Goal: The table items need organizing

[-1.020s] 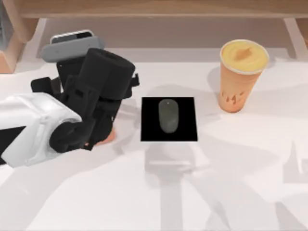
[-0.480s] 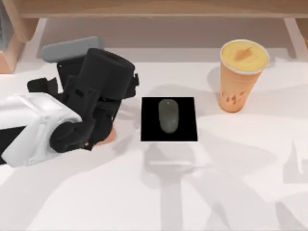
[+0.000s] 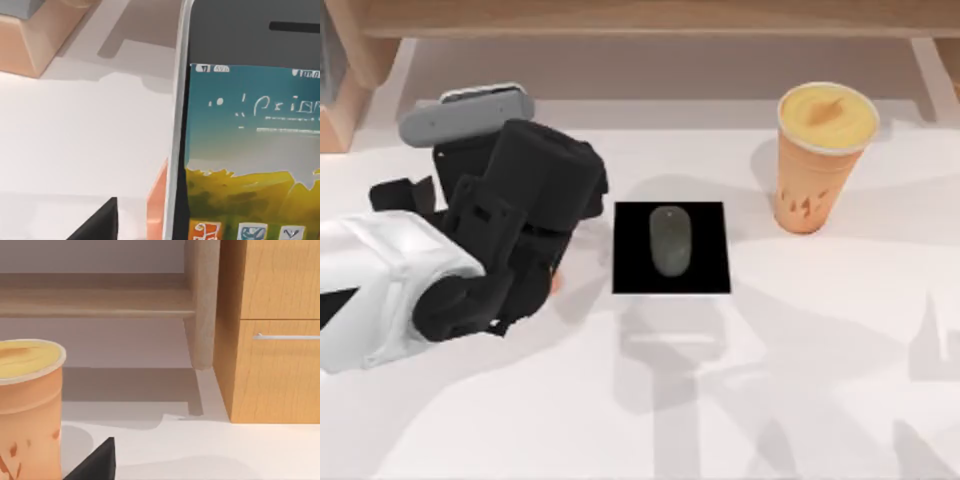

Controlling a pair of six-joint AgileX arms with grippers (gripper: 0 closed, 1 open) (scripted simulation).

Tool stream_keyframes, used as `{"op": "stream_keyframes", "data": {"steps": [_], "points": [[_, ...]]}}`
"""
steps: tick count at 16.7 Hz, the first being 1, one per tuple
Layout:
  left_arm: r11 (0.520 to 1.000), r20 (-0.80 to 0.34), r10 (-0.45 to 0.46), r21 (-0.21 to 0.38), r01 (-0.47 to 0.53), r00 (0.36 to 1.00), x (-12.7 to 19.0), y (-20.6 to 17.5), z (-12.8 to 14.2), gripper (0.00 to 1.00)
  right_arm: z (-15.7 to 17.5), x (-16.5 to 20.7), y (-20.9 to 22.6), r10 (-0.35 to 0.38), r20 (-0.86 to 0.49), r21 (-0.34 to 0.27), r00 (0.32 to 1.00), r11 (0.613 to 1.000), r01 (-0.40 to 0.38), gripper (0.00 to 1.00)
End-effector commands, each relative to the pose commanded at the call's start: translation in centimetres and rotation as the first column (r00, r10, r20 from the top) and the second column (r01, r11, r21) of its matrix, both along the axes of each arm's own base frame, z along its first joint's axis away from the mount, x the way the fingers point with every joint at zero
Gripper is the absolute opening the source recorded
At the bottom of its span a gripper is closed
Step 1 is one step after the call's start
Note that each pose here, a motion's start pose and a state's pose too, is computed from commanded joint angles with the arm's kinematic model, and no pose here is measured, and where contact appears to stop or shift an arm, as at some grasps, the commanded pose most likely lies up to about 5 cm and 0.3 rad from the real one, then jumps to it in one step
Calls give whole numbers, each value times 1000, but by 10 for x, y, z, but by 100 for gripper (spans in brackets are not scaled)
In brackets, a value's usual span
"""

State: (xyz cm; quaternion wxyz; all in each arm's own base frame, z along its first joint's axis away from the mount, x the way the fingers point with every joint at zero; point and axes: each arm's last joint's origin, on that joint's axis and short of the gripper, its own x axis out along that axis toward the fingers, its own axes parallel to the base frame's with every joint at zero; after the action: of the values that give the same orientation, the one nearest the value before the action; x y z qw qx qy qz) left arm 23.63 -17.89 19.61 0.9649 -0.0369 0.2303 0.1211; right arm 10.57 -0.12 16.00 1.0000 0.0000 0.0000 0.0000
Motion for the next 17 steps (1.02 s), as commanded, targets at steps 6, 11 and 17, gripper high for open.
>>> {"op": "stream_keyframes", "data": {"steps": [6, 11, 17], "points": [[1000, -1, 4, 3, -4, 1000, -10, 1, -1, 100, 0, 0, 0, 0, 0, 0, 1000, 1000, 0, 100], [998, 26, -16, -58, 17, 1000, -17, 32, 16, 100, 0, 0, 0, 0, 0, 0, 1000, 1000, 0, 100], [988, 134, -81, -118, 97, 988, -57, 106, 31, 100, 0, 0, 0, 0, 0, 0, 1000, 1000, 0, 100]]}}
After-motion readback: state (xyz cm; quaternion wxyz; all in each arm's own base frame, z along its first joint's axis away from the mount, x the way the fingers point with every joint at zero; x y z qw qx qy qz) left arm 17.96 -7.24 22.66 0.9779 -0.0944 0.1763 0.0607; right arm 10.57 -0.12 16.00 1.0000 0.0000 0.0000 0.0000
